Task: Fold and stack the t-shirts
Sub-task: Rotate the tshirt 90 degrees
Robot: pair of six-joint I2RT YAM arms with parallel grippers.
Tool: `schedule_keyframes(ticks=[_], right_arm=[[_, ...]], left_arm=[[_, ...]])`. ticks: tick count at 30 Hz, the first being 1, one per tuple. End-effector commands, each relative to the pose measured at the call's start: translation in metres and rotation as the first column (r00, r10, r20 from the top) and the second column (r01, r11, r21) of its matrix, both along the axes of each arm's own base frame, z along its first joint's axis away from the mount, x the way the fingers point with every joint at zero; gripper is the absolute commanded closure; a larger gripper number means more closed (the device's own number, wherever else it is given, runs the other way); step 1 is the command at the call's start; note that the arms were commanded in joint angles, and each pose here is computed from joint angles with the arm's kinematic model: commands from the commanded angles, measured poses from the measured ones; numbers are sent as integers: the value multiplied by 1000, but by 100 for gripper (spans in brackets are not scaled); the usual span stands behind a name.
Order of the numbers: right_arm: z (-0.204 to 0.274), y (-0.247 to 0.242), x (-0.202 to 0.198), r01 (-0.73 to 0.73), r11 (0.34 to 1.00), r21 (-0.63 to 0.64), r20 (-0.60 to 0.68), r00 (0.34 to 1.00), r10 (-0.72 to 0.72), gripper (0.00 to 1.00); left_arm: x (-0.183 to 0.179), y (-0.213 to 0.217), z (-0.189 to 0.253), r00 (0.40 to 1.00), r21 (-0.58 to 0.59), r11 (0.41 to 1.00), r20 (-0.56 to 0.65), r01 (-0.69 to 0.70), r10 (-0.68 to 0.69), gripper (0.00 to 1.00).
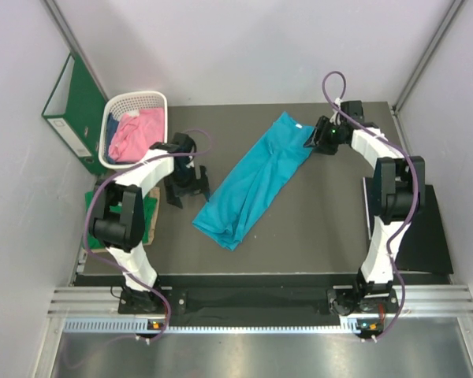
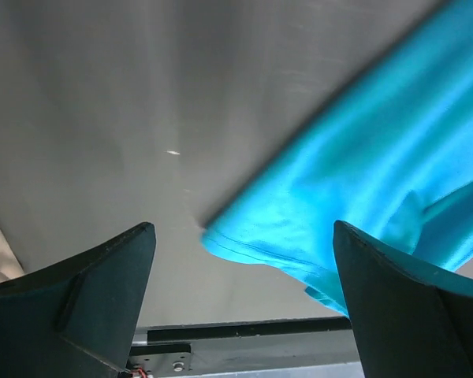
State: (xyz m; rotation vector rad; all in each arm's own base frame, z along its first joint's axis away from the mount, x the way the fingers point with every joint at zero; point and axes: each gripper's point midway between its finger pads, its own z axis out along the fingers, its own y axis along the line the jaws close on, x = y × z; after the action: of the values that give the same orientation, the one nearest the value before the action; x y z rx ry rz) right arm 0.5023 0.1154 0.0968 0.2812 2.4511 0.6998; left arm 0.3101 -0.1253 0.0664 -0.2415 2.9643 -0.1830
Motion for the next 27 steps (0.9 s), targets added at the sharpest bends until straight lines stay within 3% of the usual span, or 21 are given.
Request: schedule_keyframes(ticks=[1,5,9,16,21,25,27], right_arm=[[18,-1,-9,-6,1000,-5,39,999,6,47],[17,-4,-13,11,1000,-15,25,1000,-11,38],[19,-4,-15,18,1000,-3,14,1000,-18,37],[22,4,-30,24,998,66,-17,1000,-23,36],[14,5,-41,28,996,87,-47,999,-24,36],[12,3,-47,31,995,90,-58,998,-25,36],[14,1,-49,31,996,85,-52,998,-27,36]], left_arm=[[12,-8,1,996,-164,983,42,83,-77,2],[8,-4,-9,996,-181,979,27,90,-86,2],[-3,-7,-20,996,-215,973,-2,85,-87,12],[-13,3,-36,998,-192,980,-24,54,-60,20],[-19,2,-49,996,-202,978,-62,51,-64,47],[-22,0,-53,994,-217,974,-75,59,-77,79],[-25,-2,-53,993,-232,971,-82,62,-83,88]])
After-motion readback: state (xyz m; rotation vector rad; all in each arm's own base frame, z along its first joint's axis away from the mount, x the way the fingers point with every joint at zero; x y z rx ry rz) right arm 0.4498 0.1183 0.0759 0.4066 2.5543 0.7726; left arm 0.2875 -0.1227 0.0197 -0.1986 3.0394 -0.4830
